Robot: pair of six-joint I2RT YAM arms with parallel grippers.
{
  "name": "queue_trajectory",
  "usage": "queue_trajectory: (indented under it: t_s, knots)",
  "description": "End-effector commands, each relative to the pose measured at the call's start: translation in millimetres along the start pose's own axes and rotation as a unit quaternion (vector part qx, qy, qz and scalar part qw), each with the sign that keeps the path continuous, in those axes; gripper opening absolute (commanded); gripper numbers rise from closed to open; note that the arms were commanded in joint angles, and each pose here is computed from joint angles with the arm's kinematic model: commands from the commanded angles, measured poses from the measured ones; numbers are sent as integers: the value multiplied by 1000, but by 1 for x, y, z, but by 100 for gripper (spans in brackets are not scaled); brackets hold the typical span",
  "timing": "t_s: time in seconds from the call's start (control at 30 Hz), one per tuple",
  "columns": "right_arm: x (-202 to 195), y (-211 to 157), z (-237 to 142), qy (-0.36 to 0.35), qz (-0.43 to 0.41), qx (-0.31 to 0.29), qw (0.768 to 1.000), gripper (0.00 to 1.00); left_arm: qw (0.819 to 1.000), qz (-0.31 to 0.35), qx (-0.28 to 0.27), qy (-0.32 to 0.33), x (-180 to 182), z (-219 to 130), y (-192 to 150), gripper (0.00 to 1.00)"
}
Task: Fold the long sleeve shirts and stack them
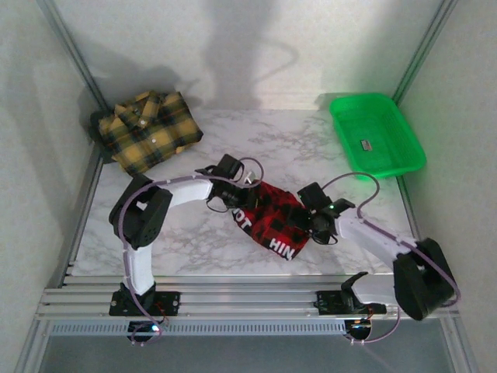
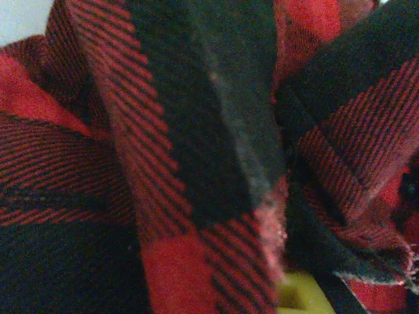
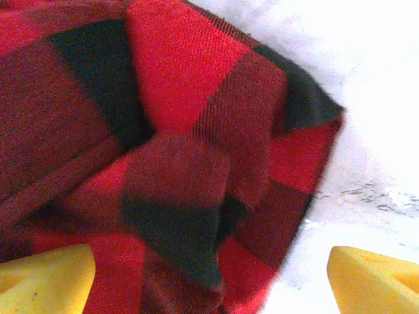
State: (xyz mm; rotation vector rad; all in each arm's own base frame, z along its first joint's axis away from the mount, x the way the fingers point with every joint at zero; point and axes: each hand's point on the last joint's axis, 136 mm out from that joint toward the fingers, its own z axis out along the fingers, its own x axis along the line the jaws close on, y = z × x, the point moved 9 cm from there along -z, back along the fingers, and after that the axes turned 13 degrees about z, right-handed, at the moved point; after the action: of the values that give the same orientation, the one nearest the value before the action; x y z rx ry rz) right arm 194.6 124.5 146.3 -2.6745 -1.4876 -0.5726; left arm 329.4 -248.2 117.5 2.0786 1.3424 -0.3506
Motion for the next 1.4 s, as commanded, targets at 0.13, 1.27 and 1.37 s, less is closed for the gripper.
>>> queue_trajectory:
  t_s: [0.13,1.27,1.37]
  knots:
    - [8,3,-74,121,-54,-58,989,99,984,68,-120,117,-5,-121,80,3]
    - [65,13,-106,193,-139,-25,971,99,856,-64,-448,252,190,-397,165,1]
    - [68,14,-103,193,-137,-21,972,99,858,-95,-434,257,222,-387,148,1]
